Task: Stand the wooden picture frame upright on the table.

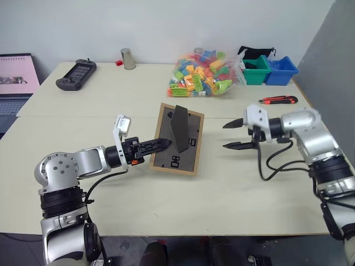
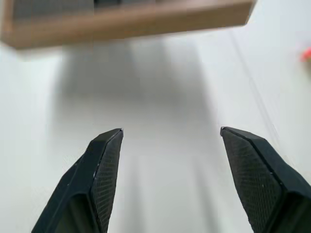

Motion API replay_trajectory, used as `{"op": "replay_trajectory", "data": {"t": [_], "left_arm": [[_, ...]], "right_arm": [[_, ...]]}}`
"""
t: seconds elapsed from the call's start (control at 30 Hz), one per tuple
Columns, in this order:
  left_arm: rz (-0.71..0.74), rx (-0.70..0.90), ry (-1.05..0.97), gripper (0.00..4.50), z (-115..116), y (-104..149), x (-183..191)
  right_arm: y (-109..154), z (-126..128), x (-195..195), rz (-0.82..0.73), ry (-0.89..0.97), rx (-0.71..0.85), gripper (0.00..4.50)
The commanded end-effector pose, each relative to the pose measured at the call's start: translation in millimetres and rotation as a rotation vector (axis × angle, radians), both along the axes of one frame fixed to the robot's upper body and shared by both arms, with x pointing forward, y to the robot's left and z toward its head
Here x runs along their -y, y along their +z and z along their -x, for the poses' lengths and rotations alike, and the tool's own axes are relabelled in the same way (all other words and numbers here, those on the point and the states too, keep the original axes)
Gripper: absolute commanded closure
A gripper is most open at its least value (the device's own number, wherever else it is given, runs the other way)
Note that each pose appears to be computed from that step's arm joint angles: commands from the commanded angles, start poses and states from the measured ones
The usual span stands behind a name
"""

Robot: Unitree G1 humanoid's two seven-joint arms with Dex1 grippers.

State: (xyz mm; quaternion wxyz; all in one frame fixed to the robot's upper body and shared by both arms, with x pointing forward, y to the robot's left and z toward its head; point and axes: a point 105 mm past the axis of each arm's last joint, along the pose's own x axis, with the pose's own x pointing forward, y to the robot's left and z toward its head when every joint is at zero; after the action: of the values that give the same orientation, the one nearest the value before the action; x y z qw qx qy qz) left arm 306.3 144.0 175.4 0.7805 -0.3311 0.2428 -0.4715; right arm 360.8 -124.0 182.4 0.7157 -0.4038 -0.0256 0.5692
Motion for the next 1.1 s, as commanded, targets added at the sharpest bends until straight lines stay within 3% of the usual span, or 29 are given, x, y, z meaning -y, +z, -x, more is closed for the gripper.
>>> {"op": "replay_trajectory", "data": {"t": [0.03, 0.13, 0.43, 0.67, 0.97, 1.1], "left_arm": [[0.089, 0.032, -0.034, 3.14, 0.8, 21.9, 0.7], [0.109, 0.005, -0.058, 3.14, 0.9, 24.2, 3.3], [0.141, -0.017, -0.079, 3.14, 1.9, 27.0, 9.9], [0.146, -0.013, -0.069, 3.14, 3.5, 28.7, 9.9], [0.145, -0.020, -0.055, 3.14, 5.4, 26.2, 9.0], [0.136, -0.014, -0.054, 3.14, 5.9, 25.4, 11.1]], "right_arm": [[28.6, 1.5, -11.7, 0.040, 0.113, 0.678, 1.11], [38.9, 10.8, -23.0, -0.016, 0.189, 0.953, 1.11], [28.4, 6.3, -53.5, -0.061, 0.267, 1.191, 1.11], [16.2, 7.8, -70.3, -0.078, 0.354, 1.253, 1.11], [24.7, 19.2, -90.1, -0.175, 0.456, 1.324, 1.11], [24.2, 18.8, -95.6, -0.180, 0.479, 1.325, 1.85]]}}
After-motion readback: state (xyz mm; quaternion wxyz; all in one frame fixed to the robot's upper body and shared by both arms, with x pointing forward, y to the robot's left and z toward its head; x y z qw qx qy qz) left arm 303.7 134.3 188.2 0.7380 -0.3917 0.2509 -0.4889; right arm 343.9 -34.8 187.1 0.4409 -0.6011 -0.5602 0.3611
